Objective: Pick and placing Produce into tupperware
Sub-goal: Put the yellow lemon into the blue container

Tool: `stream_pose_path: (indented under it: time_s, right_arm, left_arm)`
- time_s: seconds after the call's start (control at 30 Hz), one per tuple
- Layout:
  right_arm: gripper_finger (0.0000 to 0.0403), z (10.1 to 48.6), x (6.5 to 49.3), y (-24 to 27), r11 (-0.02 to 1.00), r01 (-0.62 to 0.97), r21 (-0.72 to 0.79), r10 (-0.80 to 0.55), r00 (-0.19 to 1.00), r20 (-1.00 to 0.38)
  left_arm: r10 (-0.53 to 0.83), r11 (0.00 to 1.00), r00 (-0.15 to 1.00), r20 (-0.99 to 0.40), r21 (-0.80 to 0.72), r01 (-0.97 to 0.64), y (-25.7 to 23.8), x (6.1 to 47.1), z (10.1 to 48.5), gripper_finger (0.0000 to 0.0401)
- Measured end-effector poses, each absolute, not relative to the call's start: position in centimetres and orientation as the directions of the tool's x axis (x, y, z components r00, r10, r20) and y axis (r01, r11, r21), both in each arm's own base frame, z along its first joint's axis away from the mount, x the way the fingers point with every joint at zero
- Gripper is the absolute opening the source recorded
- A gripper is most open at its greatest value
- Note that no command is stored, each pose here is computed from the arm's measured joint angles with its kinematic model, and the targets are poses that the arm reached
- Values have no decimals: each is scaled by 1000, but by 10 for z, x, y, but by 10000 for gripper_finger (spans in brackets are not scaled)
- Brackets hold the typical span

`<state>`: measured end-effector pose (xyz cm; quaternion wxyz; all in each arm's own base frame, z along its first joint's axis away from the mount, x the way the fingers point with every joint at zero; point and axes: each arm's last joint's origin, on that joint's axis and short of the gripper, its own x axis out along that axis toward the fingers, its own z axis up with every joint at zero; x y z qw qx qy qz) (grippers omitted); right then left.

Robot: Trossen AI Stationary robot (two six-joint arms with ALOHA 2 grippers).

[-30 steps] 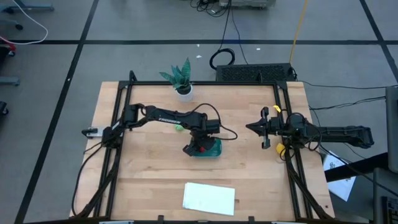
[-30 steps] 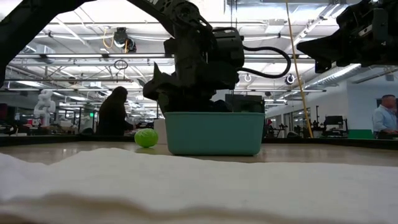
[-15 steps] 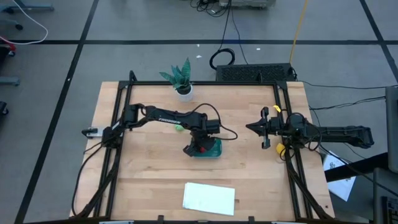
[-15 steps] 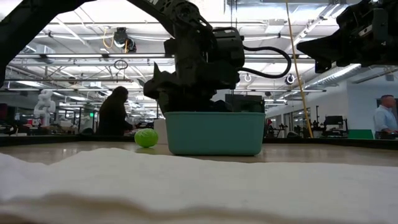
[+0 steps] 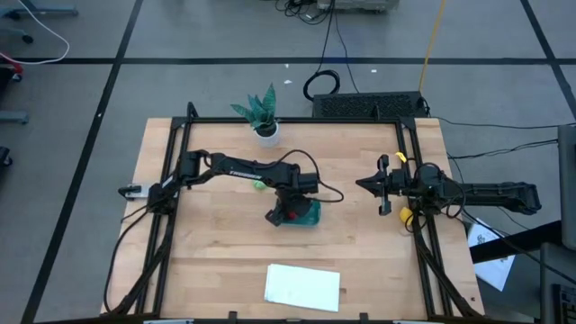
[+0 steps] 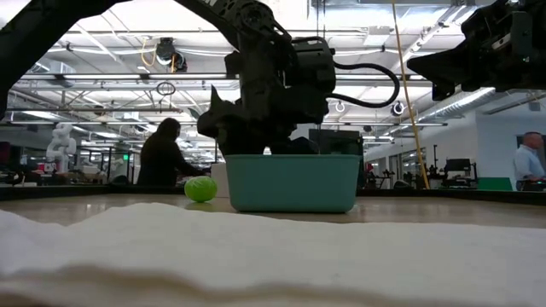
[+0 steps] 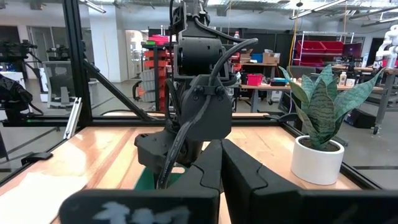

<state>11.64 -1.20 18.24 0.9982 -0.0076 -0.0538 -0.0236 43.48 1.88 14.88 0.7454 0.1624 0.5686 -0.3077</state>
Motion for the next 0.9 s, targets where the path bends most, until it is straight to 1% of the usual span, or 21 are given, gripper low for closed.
stream_pose_path:
  time_s: [0.13, 0.27, 0.6, 0.83, 0.9]
  right_arm:
    - [0, 182, 116, -12, 999, 48, -13, -46, 993, 108]
    - [0, 182, 116, -12, 999, 48, -12, -46, 993, 108]
    - [0, 182, 116, -12, 999, 48, -12, -46, 993, 108]
    - [0, 182, 116, -12, 999, 48, -12, -46, 993, 108]
    - [0, 182, 116, -12, 999, 48, -12, -46, 993, 108]
  left_arm:
    - [-247, 764, 154, -957, -94, 638, 20, 433, 150, 241]
    - [-246, 765, 139, -959, -104, 636, 20, 433, 156, 241]
    - [-243, 763, 166, -956, -83, 641, 19, 441, 178, 241]
    - [-202, 790, 176, -964, -54, 610, 21, 444, 191, 241]
    - [-196, 793, 173, -965, -52, 607, 21, 443, 191, 234]
